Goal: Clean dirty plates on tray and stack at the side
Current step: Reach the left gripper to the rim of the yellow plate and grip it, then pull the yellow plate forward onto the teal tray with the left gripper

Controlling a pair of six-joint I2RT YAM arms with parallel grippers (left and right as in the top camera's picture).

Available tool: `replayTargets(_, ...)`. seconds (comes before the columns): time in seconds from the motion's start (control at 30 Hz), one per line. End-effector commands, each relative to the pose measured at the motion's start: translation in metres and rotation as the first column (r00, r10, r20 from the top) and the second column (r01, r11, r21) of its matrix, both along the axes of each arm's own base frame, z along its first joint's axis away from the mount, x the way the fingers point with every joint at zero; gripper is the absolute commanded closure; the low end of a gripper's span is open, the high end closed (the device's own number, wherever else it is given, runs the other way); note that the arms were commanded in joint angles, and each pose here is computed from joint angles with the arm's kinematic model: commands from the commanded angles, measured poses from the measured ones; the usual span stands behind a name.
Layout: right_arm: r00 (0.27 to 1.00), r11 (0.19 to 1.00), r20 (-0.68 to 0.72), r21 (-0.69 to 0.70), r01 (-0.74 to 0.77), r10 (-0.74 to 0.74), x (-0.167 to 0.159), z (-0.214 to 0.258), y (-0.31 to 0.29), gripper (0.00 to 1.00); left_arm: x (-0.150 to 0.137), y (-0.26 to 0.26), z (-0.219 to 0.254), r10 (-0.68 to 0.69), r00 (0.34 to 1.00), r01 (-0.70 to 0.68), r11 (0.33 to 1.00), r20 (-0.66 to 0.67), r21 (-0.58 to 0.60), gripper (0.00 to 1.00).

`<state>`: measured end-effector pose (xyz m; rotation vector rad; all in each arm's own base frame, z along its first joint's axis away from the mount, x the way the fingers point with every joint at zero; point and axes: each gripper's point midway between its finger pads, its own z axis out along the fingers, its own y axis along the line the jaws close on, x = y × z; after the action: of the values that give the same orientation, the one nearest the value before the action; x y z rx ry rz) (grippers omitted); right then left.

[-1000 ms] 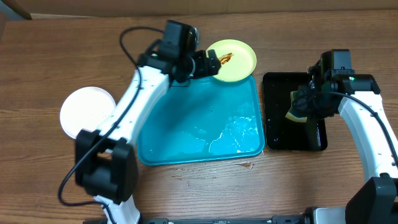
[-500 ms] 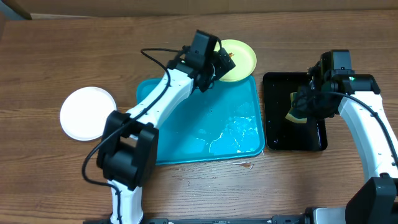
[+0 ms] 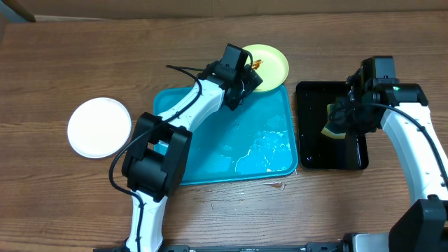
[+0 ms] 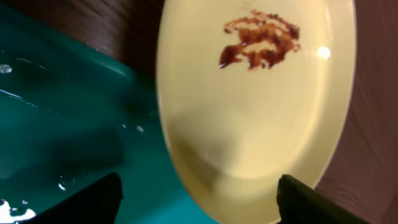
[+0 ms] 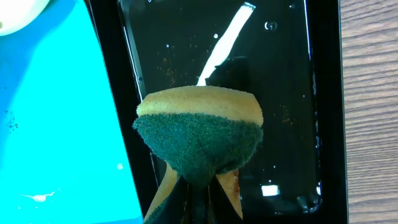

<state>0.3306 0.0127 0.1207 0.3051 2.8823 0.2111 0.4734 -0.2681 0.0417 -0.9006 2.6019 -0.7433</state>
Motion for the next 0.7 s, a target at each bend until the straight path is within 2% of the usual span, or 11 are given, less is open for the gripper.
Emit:
replayTargets(0.0, 1.0, 1.0, 0.026, 0.001, -0.002, 0.002, 0.005, 0.007, 0.0, 0.96, 0.0, 0.001, -0.016, 0.014, 1.0, -0.013, 1.0, -0.023, 0.019, 0.28)
replayTargets(0.07, 1.0, 1.0, 0.027, 0.001, -0.003, 0.003, 0.005, 0.007, 0.0, 0.96, -0.001, 0.001, -0.017, 0.013, 1.0, -0.013, 1.0, -0.026, 0.021, 0.41)
replayTargets(0.13, 1.0, 1.0, 0.027, 0.001, -0.002, 0.002, 0.005, 0.007, 0.0, 0.96, -0.001, 0.002, -0.017, 0.014, 0.999, -0.013, 1.0, -0.029, 0.023, 0.5)
replayTargets(0.27, 1.0, 1.0, 0.028, 0.001, -0.002, 0.002, 0.006, 0.007, 0.0, 0.96, -0.01, 0.008, -0.023, 0.011, 0.998, -0.007, 0.999, -0.07, 0.049, 0.58)
replayTargets(0.43, 1.0, 1.0, 0.028, 0.001, -0.002, 0.002, 0.006, 0.007, 0.0, 0.96, -0.028, 0.025, -0.035, 0.006, 0.987, 0.01, 0.994, -0.158, 0.105, 0.73)
replayTargets(0.53, 1.0, 1.0, 0.028, 0.001, -0.002, 0.002, 0.006, 0.007, 0.0, 0.96, -0.04, 0.037, -0.041, 0.014, 0.976, 0.017, 0.99, -0.218, 0.14, 0.86)
replayTargets(0.67, 1.0, 1.0, 0.027, 0.001, -0.002, 0.002, 0.005, 0.007, 0.0, 0.96, -0.05, 0.055, -0.046, -0.008, 0.964, 0.059, 0.981, -0.267, 0.183, 0.96)
